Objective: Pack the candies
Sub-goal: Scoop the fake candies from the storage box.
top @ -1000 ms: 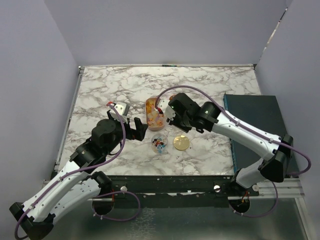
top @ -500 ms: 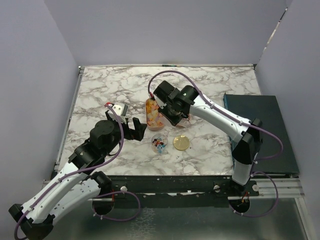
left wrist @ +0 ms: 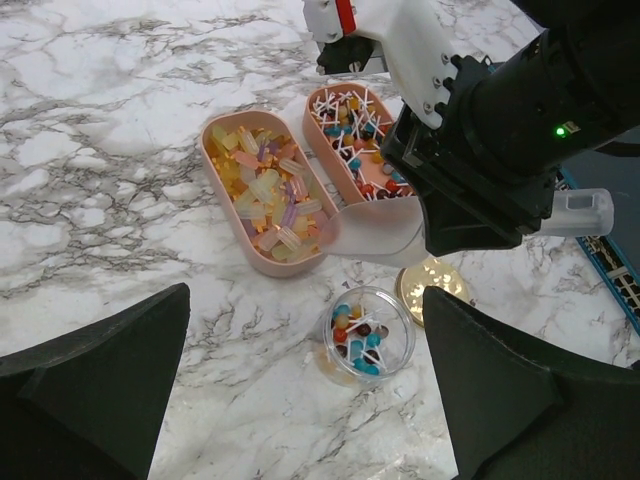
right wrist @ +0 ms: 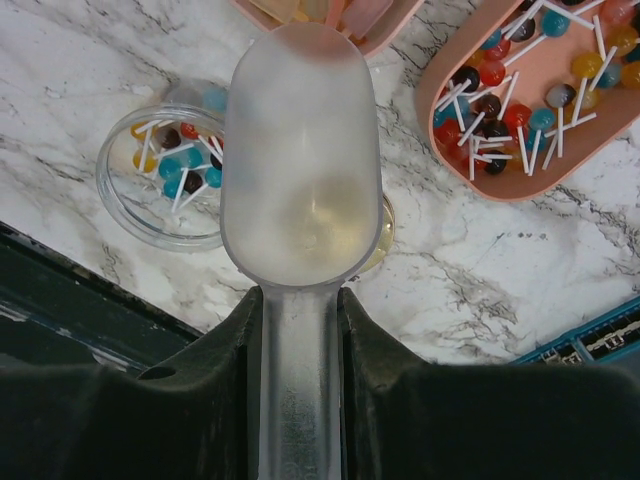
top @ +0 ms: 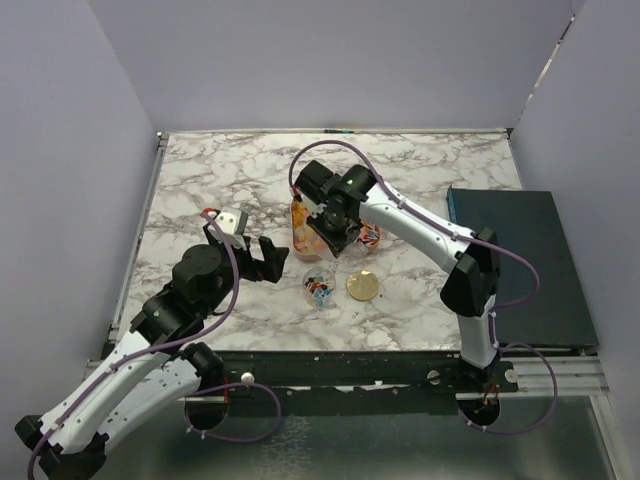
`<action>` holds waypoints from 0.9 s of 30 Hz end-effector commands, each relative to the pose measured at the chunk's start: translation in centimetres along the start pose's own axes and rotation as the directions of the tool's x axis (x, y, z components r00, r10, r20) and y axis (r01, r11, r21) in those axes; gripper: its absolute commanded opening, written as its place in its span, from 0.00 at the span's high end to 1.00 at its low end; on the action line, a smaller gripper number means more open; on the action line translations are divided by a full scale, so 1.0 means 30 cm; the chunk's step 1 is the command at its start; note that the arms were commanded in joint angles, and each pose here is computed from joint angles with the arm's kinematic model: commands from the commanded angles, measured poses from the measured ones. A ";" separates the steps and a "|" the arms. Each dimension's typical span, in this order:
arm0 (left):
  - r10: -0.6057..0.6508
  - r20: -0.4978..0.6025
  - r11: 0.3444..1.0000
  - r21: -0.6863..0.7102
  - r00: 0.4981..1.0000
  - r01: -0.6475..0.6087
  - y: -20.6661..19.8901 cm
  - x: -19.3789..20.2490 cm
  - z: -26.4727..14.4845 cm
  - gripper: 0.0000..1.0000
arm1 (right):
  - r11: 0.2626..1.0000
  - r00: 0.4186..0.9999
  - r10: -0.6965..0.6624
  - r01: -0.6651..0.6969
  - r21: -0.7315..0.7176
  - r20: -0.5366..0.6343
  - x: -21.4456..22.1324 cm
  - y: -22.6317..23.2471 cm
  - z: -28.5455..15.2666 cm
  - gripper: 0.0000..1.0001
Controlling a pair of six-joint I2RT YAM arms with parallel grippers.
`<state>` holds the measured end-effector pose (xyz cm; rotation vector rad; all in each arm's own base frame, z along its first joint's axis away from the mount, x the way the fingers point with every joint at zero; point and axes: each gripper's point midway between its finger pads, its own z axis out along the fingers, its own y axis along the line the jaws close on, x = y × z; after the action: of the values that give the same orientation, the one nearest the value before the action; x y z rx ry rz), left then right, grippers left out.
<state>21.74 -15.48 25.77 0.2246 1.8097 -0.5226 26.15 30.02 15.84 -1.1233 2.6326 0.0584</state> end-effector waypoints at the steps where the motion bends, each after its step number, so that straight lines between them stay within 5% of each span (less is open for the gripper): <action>1: -0.008 0.007 1.000 -0.019 1.000 0.008 0.016 0.000 -0.017 0.01 | 0.999 0.999 0.037 -0.039 -0.037 -0.030 -0.008 0.019 0.009 1.00; 27: -0.016 0.028 1.000 -0.009 0.999 0.016 0.009 -0.014 -0.043 0.01 | 0.995 0.991 0.077 -0.084 -0.059 -0.114 -0.050 -0.013 0.189 1.00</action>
<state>20.87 -14.96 26.37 0.2130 1.7886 -0.5400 28.58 31.42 11.96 -1.0608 2.7520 0.0909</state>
